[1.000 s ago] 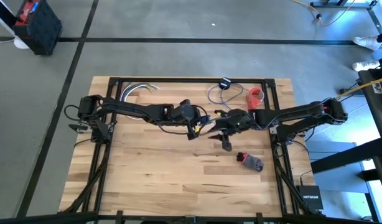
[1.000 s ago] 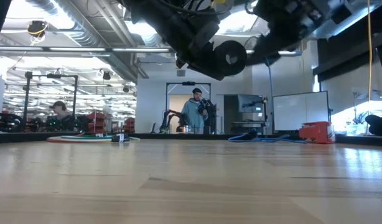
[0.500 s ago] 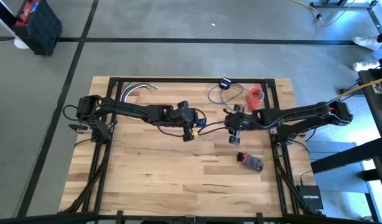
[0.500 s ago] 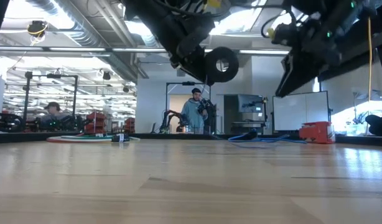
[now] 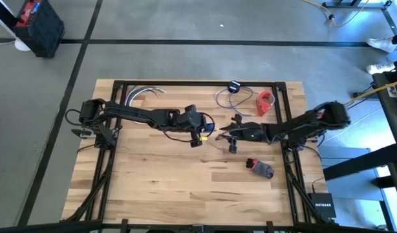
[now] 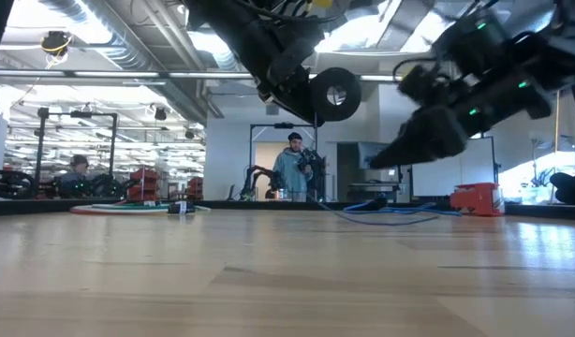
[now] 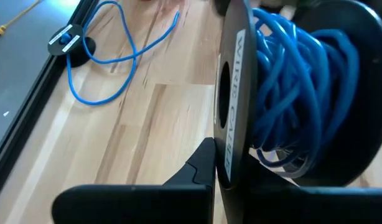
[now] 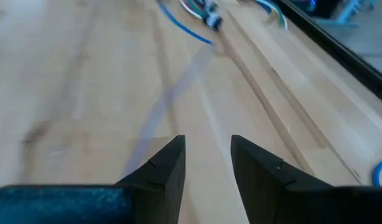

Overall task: Coil cords
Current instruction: Coil the blue wire onto the spool

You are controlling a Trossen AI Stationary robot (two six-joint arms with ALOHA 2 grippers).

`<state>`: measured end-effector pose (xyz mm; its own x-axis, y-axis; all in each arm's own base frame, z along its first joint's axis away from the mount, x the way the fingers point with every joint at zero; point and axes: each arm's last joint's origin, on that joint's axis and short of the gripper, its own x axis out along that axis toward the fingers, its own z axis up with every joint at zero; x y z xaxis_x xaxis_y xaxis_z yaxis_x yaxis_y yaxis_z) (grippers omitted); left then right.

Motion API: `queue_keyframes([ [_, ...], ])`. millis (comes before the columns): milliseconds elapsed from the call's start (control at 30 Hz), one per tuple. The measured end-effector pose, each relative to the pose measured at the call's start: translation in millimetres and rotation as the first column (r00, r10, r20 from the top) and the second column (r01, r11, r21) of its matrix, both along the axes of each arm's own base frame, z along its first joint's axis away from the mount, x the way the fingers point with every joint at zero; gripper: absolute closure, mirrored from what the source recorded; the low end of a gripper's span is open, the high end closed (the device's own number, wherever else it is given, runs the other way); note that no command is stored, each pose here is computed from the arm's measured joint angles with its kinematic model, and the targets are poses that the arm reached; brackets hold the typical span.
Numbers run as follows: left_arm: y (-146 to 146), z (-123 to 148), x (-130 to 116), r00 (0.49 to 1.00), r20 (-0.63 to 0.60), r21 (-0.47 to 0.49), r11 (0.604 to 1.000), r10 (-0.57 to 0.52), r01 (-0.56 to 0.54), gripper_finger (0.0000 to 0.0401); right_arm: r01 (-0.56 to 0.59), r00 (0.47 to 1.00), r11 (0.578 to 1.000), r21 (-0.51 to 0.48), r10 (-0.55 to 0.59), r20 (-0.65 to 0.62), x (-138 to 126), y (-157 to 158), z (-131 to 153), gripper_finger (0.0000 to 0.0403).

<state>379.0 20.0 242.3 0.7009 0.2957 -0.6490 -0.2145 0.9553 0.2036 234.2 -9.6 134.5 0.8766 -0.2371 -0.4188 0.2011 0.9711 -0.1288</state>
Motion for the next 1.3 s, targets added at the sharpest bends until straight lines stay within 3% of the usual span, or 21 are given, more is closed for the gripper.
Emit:
queue_keyframes([
  [133,0,0,0,1.000,-0.002,0.000,1.000,0.000,0.000,0.0400,0.022,0.999,0.998,0.056,-0.020,-0.042,19,-12,-13,0.0269],
  [267,0,0,0,1.000,-0.002,0.000,1.000,0.000,0.000,0.0400,-0.041,0.997,0.988,0.152,0.051,-0.063,39,-14,-25,0.0269],
  [567,-1,-1,0,1.000,-0.006,0.000,1.000,-0.002,0.002,0.0400,-0.031,0.998,0.972,0.233,0.045,-0.054,59,-15,-45,0.0269],
  [767,-1,-1,0,1.000,-0.006,0.000,1.000,-0.002,0.002,0.0400,-0.027,0.996,0.970,0.241,0.046,-0.072,68,-15,-55,0.0269],
  [1100,-1,0,0,1.000,-0.007,0.003,1.000,-0.005,0.005,0.0400,-0.093,0.993,0.947,0.307,0.111,-0.041,69,-12,-48,0.0269],
  [1300,-1,0,0,1.000,-0.006,0.003,1.000,-0.005,0.005,0.0400,-0.075,0.994,0.958,0.277,0.096,-0.061,71,-3,-55,0.0269],
])
